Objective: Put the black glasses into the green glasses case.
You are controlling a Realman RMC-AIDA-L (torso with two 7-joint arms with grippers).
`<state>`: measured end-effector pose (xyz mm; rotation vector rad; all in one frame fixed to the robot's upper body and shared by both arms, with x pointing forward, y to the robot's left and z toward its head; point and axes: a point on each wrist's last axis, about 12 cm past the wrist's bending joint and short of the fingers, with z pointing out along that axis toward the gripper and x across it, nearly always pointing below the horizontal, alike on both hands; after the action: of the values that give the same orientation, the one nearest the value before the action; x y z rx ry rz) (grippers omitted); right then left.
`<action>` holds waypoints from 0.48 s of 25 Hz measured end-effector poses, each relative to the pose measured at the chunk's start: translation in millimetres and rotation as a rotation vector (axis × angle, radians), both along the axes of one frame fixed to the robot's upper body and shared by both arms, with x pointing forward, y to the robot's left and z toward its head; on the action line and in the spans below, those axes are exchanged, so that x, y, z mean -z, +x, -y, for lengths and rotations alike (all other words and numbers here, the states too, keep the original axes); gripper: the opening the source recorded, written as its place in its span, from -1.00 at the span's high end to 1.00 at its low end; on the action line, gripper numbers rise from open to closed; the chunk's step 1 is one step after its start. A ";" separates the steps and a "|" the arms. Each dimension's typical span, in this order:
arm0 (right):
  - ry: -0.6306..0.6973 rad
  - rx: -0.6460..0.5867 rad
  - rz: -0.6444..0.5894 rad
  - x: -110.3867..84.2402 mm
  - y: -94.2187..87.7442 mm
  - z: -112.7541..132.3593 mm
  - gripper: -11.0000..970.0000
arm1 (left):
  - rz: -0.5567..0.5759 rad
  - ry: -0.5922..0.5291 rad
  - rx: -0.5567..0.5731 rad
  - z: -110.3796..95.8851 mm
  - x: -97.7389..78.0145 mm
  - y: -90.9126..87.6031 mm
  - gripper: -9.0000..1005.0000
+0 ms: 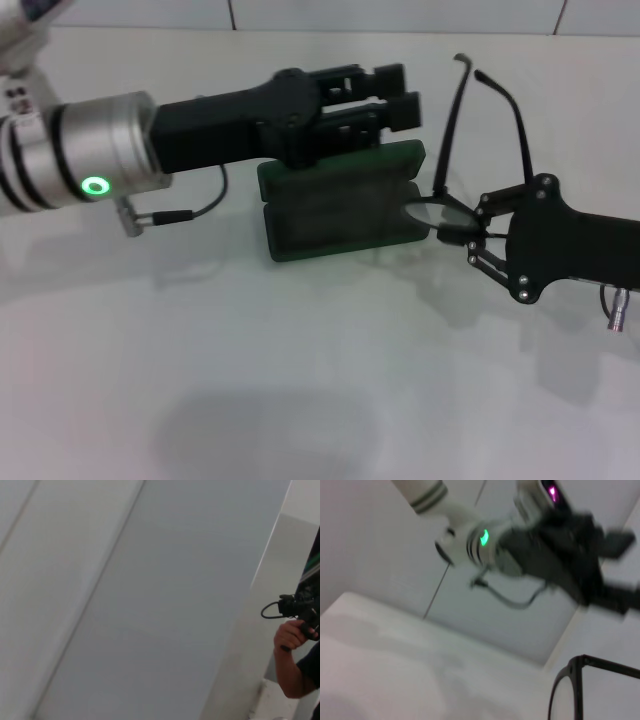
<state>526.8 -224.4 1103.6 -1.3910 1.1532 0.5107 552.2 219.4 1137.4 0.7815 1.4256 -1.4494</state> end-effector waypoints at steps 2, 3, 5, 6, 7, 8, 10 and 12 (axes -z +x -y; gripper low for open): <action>0.030 0.002 0.036 5.4 -2.3 1.8 0.73 | -0.044 0.023 0.031 8.4 0.0 5.3 -0.12; 0.072 -0.003 0.087 10.9 -5.1 2.5 0.73 | -0.065 0.035 0.047 12.5 0.0 7.6 -0.12; 0.084 -0.007 0.093 13.1 -6.4 2.8 0.73 | -0.099 0.063 0.088 21.9 -0.5 11.8 -0.12; 0.087 -0.009 0.095 14.2 -6.9 3.1 0.73 | -0.108 0.074 0.105 26.2 -0.8 12.9 -0.12; 0.087 -0.011 0.096 14.8 -7.4 3.2 0.73 | -0.117 0.088 0.122 30.7 -0.8 13.6 -0.12; 0.083 -0.019 0.105 15.9 -8.5 2.6 0.73 | -0.124 0.097 0.136 34.7 -1.1 14.2 -0.12; 0.081 -0.023 0.111 16.3 -9.0 2.3 0.73 | -0.146 0.116 0.158 39.8 -0.8 14.5 -0.12; 0.079 -0.032 0.126 17.2 -10.6 1.5 0.73 | -0.173 0.140 0.179 44.8 -0.7 15.3 -0.12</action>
<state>516.3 -225.9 1086.4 -1.3556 1.0001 0.4791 567.5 174.6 1138.1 0.9084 1.6372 -1.5975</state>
